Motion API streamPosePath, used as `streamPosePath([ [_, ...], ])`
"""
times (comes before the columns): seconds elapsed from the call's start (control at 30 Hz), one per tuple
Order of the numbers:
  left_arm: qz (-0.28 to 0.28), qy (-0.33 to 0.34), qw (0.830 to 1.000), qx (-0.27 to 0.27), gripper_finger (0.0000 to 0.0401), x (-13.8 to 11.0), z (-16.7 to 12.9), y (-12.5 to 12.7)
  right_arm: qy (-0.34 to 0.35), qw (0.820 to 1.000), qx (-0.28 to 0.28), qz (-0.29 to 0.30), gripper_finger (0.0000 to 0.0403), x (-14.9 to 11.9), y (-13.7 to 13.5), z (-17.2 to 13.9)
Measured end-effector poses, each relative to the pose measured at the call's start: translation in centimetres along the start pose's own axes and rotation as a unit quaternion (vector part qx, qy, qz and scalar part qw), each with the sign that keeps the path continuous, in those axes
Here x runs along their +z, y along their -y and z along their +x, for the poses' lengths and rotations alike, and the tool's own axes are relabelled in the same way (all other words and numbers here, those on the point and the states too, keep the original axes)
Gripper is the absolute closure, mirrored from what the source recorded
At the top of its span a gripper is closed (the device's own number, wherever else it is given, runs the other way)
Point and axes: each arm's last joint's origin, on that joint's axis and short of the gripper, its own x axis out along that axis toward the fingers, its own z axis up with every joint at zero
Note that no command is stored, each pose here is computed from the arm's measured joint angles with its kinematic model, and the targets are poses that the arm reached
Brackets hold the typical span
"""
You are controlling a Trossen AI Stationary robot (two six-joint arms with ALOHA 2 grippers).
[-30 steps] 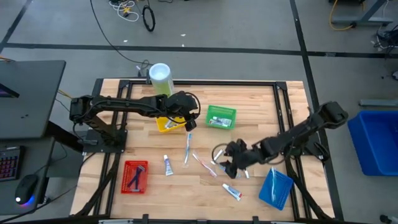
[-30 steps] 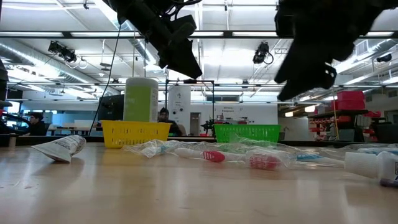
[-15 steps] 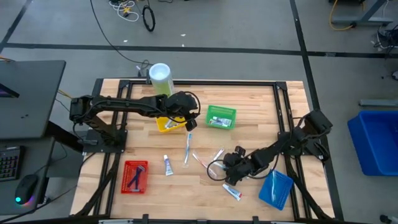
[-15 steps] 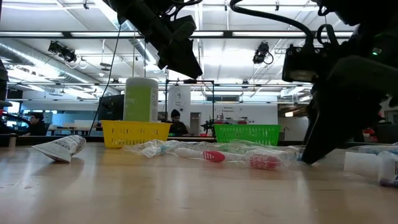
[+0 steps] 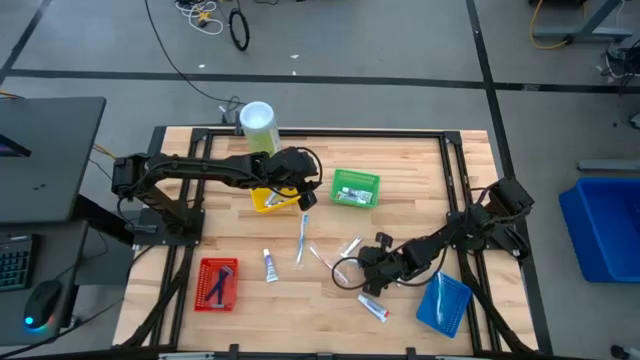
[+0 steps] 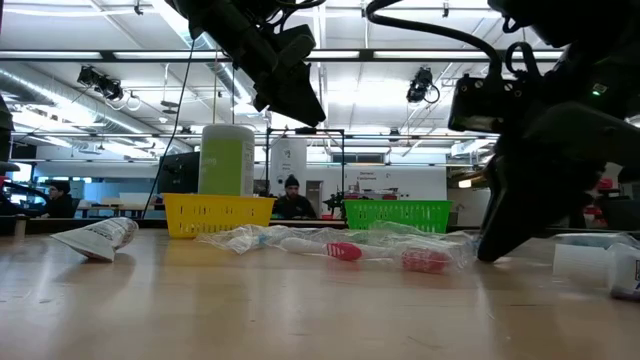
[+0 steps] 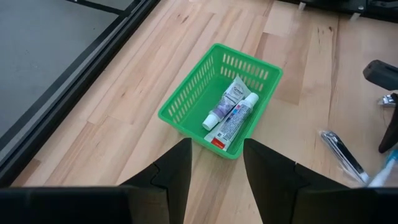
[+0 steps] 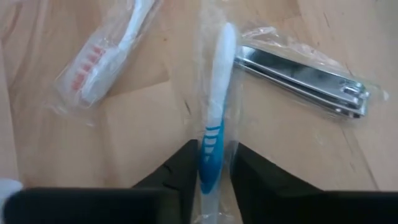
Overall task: Pick & Place Travel size toiletries
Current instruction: Put the blue toothbrush into the blue bin
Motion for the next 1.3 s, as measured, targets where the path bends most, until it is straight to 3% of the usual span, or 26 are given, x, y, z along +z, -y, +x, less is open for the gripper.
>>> streamPosePath([
  [0.17, 0.001, 0.000, 1.000, 0.000, 0.0248, 0.0, 0.0, 0.0, 0.006, 1.000, 0.006, 0.014, 0.0344, 0.2, 0.0, -0.3],
  [0.47, 0.011, 0.000, 1.000, 0.000, 0.0248, 0.0, 0.0, 0.0, 0.057, 0.994, 0.084, 0.042, 0.0353, 2.3, 0.3, -4.5],
  [0.57, 0.011, 0.000, 1.000, 0.000, 0.0248, 0.0, 0.0, 0.0, 0.088, 0.986, 0.125, 0.062, 0.0353, 3.2, 0.6, -7.1],
  [0.73, 0.010, 0.001, 1.000, 0.000, 0.0248, 0.0, 0.0, 0.0, 0.080, 0.961, 0.237, 0.120, 0.0353, 3.8, 1.1, -11.5],
  [0.9, 0.009, 0.001, 1.000, 0.000, 0.0248, 0.0, 0.0, 0.0, 0.062, 0.945, 0.274, 0.169, 0.0353, 2.5, 0.7, -14.4],
  [1.1, -0.002, 0.003, 1.000, 0.000, 0.0248, 0.0, 0.0, 0.0, 0.043, 0.930, 0.260, 0.257, 0.0353, -0.5, -0.5, -16.6],
  [1.3, -0.015, 0.003, 1.000, 0.000, 0.0248, 0.1, 0.0, 0.0, -0.055, 0.920, 0.225, 0.316, 0.0353, -4.5, -1.4, -17.6],
])
